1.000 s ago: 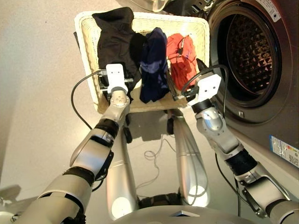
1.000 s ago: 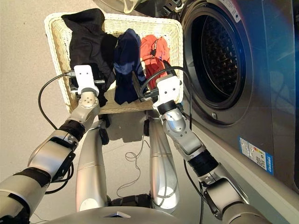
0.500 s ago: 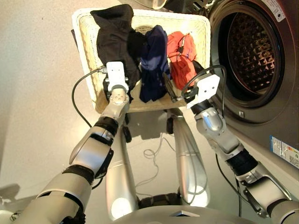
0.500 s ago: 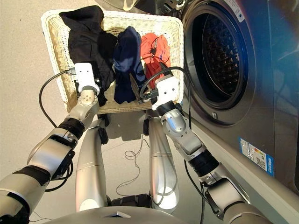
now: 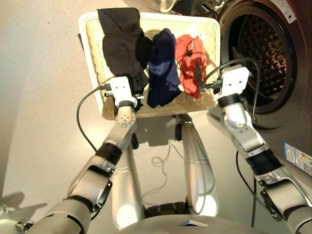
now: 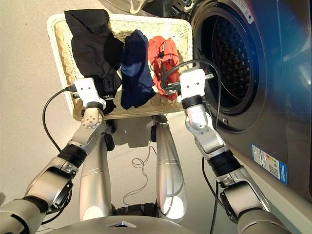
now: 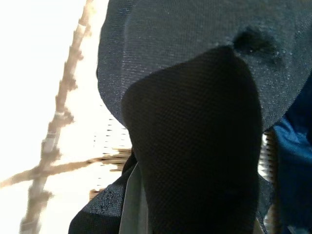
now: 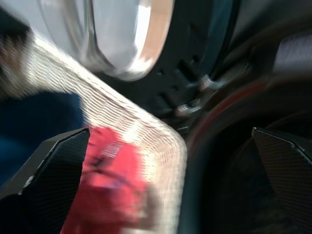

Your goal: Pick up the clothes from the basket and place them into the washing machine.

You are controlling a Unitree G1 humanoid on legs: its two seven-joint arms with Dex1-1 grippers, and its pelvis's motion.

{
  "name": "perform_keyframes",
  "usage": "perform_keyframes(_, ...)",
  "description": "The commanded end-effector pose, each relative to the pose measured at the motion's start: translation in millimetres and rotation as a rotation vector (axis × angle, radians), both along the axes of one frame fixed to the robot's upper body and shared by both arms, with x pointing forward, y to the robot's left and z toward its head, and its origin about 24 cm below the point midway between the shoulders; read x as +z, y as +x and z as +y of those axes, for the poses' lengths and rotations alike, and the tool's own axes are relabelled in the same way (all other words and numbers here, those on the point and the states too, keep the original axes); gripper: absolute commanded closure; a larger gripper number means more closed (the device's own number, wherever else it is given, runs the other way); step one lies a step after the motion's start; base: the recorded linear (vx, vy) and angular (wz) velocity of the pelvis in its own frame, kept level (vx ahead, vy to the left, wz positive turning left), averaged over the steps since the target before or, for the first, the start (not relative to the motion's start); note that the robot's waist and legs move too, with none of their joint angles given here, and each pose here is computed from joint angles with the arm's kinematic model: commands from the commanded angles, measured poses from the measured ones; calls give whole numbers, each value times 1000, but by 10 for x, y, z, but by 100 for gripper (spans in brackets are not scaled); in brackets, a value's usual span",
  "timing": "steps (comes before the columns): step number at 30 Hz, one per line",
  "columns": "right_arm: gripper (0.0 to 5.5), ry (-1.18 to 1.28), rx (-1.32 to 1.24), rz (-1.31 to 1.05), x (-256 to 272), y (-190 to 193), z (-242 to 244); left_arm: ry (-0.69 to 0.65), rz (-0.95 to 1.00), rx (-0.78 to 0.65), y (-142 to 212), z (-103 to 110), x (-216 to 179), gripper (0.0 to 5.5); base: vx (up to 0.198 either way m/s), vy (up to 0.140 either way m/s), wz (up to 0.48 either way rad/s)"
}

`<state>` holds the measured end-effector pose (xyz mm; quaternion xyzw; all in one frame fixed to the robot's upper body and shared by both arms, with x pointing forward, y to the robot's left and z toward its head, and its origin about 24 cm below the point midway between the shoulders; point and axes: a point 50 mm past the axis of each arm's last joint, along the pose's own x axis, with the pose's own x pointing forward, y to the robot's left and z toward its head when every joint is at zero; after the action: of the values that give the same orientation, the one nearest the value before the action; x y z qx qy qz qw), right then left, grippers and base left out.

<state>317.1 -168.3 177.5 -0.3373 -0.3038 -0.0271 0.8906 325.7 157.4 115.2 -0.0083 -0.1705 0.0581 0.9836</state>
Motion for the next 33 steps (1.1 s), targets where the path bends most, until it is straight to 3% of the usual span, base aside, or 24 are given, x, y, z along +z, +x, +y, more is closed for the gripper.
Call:
perform_keyframes(1, 0, -70, -117, -163, 285, -49, -138, -48, -256, -151, -147, -106, 486, 550, 0, 0, 0)
perform_keyframes(3, 0, -115, -98, -167, 326, -44, -69, -93, -270, -217, -176, -155, 563, 550, 0, 0, 0)
perform_keyframes(11, 0, -316, 147, -31, 377, -77, 255, 27, -339, -506, -344, -351, 850, 550, 0, 0, 0)
perform_keyframes(16, 0, -419, 295, -98, 633, -136, 542, 20, -330, -742, -470, -566, 923, 550, 0, 0, 0)
perform_keyframes(21, 0, -526, 360, -175, 914, -121, 748, 35, -329, -894, -578, -623, 998, 550, 0, 0, 0)
perform_keyframes(33, 0, -681, 476, -313, 1207, -268, 1213, 16, -270, -1024, -642, -711, 982, 550, 0, 0, 0)
